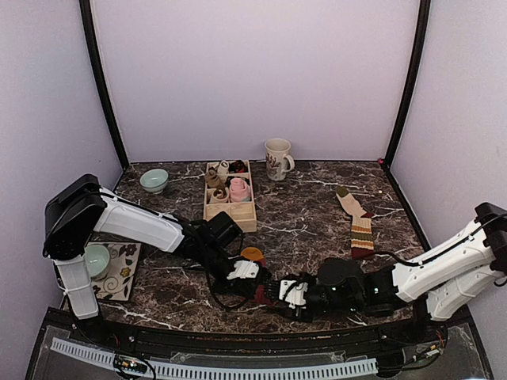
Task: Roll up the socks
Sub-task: Roll the sock at the center of the board.
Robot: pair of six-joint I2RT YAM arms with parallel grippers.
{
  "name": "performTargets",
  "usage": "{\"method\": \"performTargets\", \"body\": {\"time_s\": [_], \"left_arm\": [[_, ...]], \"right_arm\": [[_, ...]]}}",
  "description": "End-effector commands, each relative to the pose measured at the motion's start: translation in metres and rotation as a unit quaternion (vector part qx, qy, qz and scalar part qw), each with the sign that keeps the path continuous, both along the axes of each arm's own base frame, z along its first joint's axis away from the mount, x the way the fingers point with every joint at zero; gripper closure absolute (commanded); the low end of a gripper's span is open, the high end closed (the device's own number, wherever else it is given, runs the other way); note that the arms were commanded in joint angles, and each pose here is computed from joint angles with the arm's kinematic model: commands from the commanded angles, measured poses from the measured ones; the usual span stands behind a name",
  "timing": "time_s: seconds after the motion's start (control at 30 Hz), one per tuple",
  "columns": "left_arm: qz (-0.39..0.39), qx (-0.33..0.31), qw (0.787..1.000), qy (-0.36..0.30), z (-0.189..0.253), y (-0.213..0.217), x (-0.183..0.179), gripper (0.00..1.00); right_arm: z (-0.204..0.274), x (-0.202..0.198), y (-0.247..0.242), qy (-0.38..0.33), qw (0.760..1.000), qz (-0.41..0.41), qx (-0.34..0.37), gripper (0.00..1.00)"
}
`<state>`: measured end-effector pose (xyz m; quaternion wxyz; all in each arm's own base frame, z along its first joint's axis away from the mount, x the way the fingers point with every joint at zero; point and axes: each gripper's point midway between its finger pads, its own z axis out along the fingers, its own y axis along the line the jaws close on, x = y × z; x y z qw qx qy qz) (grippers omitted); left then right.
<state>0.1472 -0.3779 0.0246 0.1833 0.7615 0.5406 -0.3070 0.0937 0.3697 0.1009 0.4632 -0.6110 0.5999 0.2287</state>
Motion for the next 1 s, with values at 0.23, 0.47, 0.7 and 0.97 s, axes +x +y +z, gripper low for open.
{"method": "performTargets", "body": {"time_s": [0.23,0.47,0.7,0.97], "left_arm": [[0.003,0.121,0.991,0.053,-0.046,0.047,-0.029,1.00],[0.000,0.124,0.991,0.057,-0.047,0.048,-0.030,1.00],[-0.001,0.124,0.991,0.058,-0.047,0.047,-0.030,1.00],[0.000,0.123,0.991,0.057,-0.046,0.047,-0.029,1.00]], "right_arm": [[-0.027,-0.008,0.022,-0.081,0.992,0.082,-0.057,0.47],[-0.029,0.004,0.030,-0.085,0.992,0.080,-0.047,0.47],[-0.046,0.020,0.031,-0.075,0.993,0.065,-0.062,0.48],[-0.069,0.022,0.015,-0.057,0.993,0.058,-0.086,0.55]]}}
